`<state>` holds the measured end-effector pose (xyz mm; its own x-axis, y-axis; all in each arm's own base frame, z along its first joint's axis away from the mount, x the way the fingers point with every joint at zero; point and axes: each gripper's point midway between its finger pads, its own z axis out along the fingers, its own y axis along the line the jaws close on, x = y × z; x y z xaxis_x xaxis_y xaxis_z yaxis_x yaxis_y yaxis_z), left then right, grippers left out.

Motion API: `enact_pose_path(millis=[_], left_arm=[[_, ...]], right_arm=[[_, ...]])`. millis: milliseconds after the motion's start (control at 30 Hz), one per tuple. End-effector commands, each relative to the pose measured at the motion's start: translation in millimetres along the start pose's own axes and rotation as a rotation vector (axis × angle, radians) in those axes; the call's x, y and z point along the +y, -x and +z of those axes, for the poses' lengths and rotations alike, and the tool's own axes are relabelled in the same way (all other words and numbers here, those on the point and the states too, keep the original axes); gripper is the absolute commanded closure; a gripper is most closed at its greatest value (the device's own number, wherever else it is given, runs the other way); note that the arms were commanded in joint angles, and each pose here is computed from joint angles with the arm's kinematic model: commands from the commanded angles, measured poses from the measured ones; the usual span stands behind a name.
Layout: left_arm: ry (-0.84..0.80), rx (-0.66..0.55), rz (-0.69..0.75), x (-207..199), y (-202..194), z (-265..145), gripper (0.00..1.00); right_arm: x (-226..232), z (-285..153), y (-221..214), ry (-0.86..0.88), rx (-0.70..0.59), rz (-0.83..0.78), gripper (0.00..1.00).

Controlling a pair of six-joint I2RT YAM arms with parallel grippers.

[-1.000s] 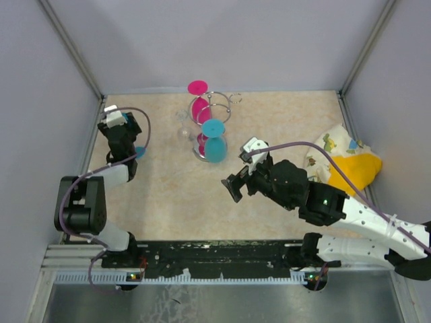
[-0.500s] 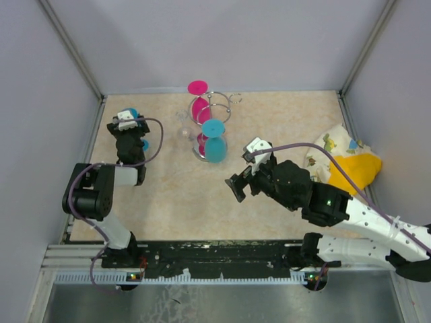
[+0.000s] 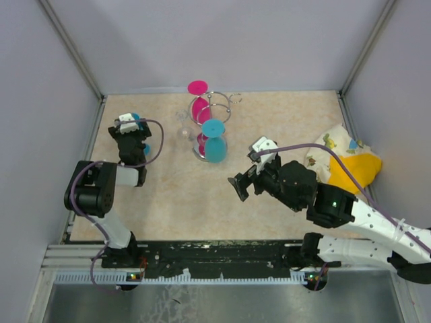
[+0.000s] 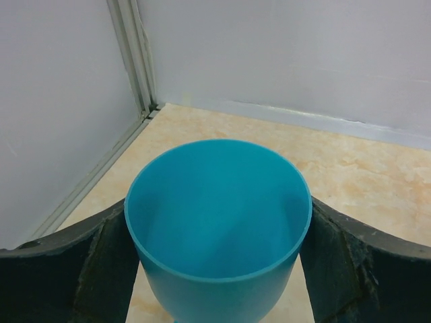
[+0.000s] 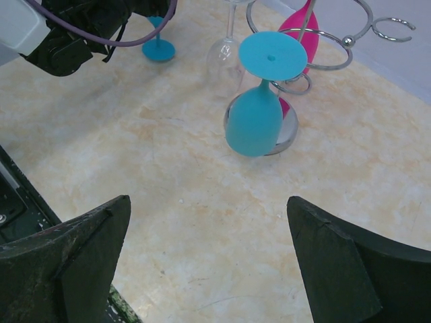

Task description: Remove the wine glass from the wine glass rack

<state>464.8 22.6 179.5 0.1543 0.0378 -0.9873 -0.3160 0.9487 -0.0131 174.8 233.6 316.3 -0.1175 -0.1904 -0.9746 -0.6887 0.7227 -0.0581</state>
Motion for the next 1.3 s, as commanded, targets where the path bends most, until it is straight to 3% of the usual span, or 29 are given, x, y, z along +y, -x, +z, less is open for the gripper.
enact_pose_path(millis=[0, 300, 400, 833, 933, 1100, 1267], left_arm=[[0.010, 0.045, -0.034, -1.7, -13.6, 3.6, 0.11], [0.005, 0.026, -0.040, -0.8, -15.4, -1.3, 0.10], [0.009, 0.009, -0.047, 1.0, -8.8, -3.2, 0.00], [0.041, -0.024, -0.162, 7.7, 34.0, -42.6, 0.00], [0.032, -0.016, -0.119, 5.7, 40.2, -43.1, 0.00], [0.082, -0.005, -0.106, 15.5, 59.5, -57.2, 0.00], [0.037, -0.056, -0.122, 17.4, 90.4, -72.7, 0.00]], right_arm=[[-7.4, -3.9, 18.2, -0.027, -0.058, 0.022, 0.01], [-12.0, -12.3, 19.7, -0.036, -0.069, 0.041, 0.01], [-12.0, -12.9, 19.5, -0.035, -0.072, 0.046, 0.01], [-12.2, -8.1, 21.8, -0.048, -0.077, 0.049, 0.01], [-12.4, -5.2, 22.4, -0.059, -0.070, 0.063, 0.01], [-41.9, -7.5, 31.9, -0.223, -0.105, 0.172, 0.01], [-72.2, 7.6, 43.8, -0.253, -0.121, 0.354, 0.01]])
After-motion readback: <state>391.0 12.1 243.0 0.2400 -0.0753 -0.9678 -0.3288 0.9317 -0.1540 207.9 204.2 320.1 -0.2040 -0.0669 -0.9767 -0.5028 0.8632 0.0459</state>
